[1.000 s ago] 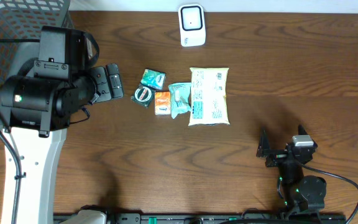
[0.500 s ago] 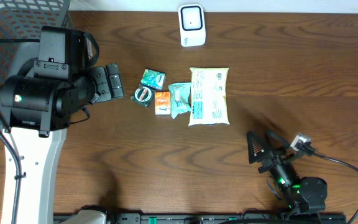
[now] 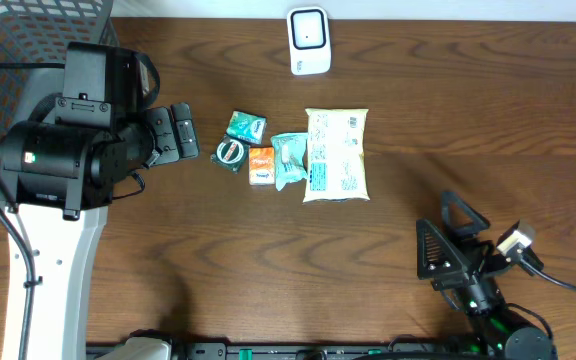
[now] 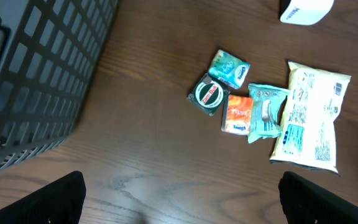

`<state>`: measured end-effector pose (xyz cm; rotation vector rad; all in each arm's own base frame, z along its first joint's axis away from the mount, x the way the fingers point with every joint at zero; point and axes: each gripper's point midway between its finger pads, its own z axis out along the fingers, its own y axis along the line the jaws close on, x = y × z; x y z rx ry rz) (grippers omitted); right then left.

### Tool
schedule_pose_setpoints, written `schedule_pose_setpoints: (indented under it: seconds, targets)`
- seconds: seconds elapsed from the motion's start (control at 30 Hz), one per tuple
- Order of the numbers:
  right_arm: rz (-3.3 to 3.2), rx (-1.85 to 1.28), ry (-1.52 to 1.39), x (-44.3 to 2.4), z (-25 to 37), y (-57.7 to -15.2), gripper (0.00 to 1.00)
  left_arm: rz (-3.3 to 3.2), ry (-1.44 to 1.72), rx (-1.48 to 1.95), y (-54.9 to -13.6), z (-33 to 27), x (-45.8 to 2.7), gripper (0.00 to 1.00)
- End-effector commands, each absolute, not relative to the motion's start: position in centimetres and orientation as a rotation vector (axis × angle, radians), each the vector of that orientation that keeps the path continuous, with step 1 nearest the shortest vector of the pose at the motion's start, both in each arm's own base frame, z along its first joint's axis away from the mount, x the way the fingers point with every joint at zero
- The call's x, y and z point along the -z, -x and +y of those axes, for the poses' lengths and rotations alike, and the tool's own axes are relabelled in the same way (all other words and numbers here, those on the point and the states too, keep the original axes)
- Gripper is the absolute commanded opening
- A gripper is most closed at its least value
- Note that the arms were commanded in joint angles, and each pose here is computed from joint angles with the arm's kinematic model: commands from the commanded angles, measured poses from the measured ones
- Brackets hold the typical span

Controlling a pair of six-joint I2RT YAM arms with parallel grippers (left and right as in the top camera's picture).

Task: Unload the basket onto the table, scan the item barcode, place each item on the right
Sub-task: 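Raise the right gripper from rest and swing it toward the items, then lower the right gripper onto the large white snack bag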

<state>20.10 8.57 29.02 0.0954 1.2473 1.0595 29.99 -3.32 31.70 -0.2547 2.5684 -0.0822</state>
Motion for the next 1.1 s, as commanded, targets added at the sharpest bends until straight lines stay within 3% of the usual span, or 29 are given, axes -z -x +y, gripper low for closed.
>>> schedule_pose_setpoints:
  seconds: [0.0,0.23,0.57,0.87,1.07]
  targets:
    - [1.205,-0.838,0.035,-32.6,8.1,-19.4,0.99,2.576,0.264,0.089,-29.8,-3.3,-31.5,0.98]
    - [1.352,-0.65,0.098,-35.6,7.9,-21.7,0.99,2.576,0.264,0.089,-29.8,-3.3,-31.5,0.98]
    - [1.873,-0.598,0.131,-34.7,9.3,-31.3,0.99,2.576,0.264,0.089,-29.8,-3.3,-31.5,0.98]
    - [2.308,-0.694,0.126,-29.3,11.1,-38.9,0.99,2.576,0.264,0.089,-29.8,-3.3,-31.5,0.98]
    - [2.47,-0.749,0.087,-23.2,11.7,-40.9,0.99,2.576,0.264,0.089,-29.8,-3.3,-31.5,0.98]
